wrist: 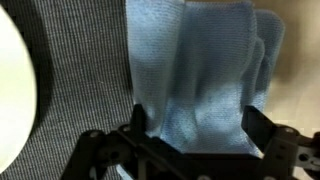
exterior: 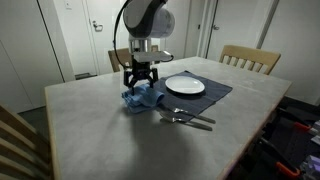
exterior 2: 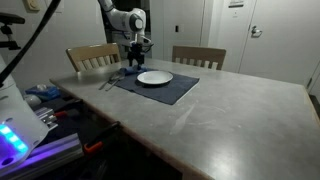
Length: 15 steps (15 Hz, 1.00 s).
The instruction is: Wipe the white plate with the blue towel
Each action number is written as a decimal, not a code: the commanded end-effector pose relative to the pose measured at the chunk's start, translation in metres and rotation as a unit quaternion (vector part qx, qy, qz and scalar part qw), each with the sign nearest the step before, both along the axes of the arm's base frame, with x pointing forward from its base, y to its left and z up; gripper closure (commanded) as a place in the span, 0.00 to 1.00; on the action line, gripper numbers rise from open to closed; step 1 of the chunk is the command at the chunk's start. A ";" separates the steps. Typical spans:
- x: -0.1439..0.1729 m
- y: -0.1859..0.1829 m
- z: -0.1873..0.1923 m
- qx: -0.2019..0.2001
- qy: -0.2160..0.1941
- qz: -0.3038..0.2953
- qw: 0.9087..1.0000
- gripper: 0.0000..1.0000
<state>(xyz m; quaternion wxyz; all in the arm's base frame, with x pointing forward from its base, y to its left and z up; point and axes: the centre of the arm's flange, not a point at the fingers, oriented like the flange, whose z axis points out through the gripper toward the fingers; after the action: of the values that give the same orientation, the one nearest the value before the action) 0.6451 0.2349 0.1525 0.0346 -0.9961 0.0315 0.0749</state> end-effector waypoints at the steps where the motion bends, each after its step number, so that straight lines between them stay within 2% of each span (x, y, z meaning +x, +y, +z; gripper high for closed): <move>1: 0.006 0.004 -0.022 0.006 0.008 -0.005 1.000 0.00; 5: 0.005 0.008 -0.028 0.008 0.009 -0.006 1.000 0.00; 6: 0.006 0.007 -0.027 0.008 0.008 -0.007 1.000 0.17; 7: 0.006 0.006 -0.025 0.009 0.006 -0.009 1.000 0.27; 15: 0.017 -0.002 -0.013 0.007 -0.005 -0.017 1.000 0.85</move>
<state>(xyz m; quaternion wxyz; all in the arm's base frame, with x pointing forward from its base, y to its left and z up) 0.6559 0.2297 0.1488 0.0353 -0.9959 0.0442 0.0700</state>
